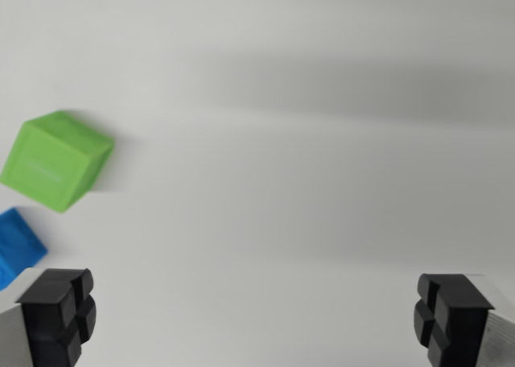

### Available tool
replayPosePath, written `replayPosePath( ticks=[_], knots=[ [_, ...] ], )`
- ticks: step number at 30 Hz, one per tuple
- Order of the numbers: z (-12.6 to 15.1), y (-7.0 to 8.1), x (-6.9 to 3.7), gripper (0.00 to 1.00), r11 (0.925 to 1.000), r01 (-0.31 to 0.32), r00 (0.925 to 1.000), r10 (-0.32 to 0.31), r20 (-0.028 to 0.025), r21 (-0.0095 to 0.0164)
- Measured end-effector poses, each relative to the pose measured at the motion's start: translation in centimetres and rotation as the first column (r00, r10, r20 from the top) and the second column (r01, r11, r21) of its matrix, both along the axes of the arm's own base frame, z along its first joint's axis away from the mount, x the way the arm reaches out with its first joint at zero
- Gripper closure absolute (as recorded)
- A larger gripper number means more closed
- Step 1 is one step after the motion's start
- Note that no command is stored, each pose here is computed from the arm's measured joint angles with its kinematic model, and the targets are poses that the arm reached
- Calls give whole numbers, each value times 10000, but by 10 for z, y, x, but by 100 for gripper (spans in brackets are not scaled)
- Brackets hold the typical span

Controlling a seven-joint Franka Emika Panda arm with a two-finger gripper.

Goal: Stack cube

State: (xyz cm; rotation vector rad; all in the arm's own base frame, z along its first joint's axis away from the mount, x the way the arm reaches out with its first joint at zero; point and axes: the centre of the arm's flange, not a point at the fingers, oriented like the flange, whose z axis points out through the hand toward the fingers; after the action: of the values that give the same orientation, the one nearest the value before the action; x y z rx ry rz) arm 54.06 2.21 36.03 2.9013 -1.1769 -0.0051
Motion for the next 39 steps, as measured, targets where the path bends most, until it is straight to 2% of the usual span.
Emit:
replayPosePath(
  ticks=[10,20,31,39],
  knots=[
    [-18,24,-14,0,9984,-558,9984,558,-2,13],
    [-36,49,-28,0,9936,-1126,9936,1126,-5,27],
    [-56,78,-46,0,9837,-1799,9837,1799,18,43],
    [-74,103,-60,0,9720,-2349,9720,2349,10,55]
  ],
)
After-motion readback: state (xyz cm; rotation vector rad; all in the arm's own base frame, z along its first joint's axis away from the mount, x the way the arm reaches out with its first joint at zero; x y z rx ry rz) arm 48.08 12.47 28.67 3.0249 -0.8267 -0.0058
